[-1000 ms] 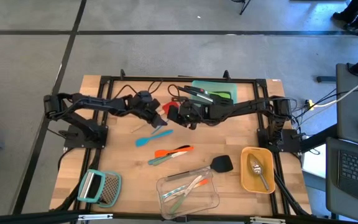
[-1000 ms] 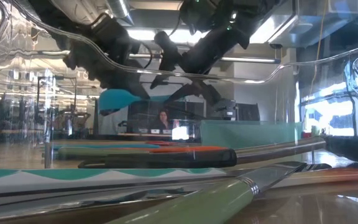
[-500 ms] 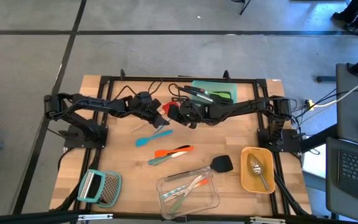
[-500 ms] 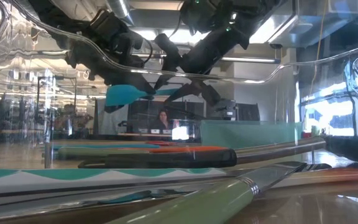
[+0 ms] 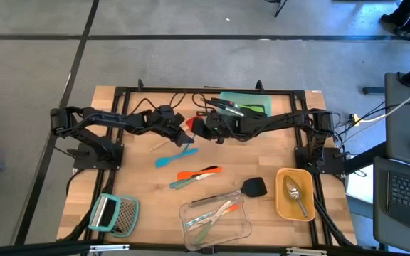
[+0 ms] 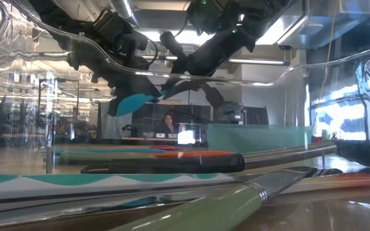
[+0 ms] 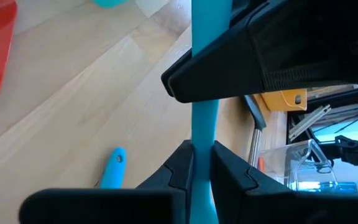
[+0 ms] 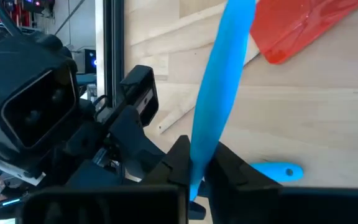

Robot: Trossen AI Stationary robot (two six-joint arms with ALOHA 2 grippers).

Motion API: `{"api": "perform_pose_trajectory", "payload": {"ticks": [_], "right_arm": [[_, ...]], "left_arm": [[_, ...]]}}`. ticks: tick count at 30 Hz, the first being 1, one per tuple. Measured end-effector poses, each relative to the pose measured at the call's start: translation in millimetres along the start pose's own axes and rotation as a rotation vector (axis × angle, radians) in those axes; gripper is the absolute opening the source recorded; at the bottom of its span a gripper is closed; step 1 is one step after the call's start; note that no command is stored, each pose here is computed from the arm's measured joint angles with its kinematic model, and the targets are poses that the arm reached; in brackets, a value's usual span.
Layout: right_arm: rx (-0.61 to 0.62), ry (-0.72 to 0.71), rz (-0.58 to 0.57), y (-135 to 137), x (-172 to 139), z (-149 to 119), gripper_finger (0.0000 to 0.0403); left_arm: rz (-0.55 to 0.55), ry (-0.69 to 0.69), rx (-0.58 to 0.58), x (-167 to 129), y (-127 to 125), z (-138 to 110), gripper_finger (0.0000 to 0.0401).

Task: Pick & Place Kitchen Items
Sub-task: Put the blue spatula into the green bin

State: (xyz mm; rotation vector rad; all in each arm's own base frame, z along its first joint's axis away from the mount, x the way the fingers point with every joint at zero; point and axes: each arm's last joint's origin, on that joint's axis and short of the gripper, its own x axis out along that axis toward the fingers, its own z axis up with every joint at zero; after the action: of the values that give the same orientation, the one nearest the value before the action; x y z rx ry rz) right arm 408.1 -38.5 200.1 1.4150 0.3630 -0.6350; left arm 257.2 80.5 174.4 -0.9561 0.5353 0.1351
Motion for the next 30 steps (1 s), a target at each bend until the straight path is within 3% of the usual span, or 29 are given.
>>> {"api": "perform_pose_trajectory", "payload": {"ticks": [9, 13, 23, 30], "right_arm": [[-0.015, 0.015, 0.001, 0, 0, -1, 0.0022], [-0.033, 0.025, -0.034, -3, 0, -1, 0.0022], [-0.09, 0.033, -0.04, -5, 0, -1, 0.0022], [-0.156, 0.098, 0.079, 13, -15, 10, 0.0022]], "left_arm": [[-0.053, 0.045, 0.042, 0, -1, -1, 0.0046], [-0.053, 0.045, 0.045, -3, -4, -1, 0.0096], [-0.052, -0.009, 0.048, -17, -11, 3, 0.0277], [-0.052, 0.0, 0.036, -24, -15, 2, 0.0301]]}}
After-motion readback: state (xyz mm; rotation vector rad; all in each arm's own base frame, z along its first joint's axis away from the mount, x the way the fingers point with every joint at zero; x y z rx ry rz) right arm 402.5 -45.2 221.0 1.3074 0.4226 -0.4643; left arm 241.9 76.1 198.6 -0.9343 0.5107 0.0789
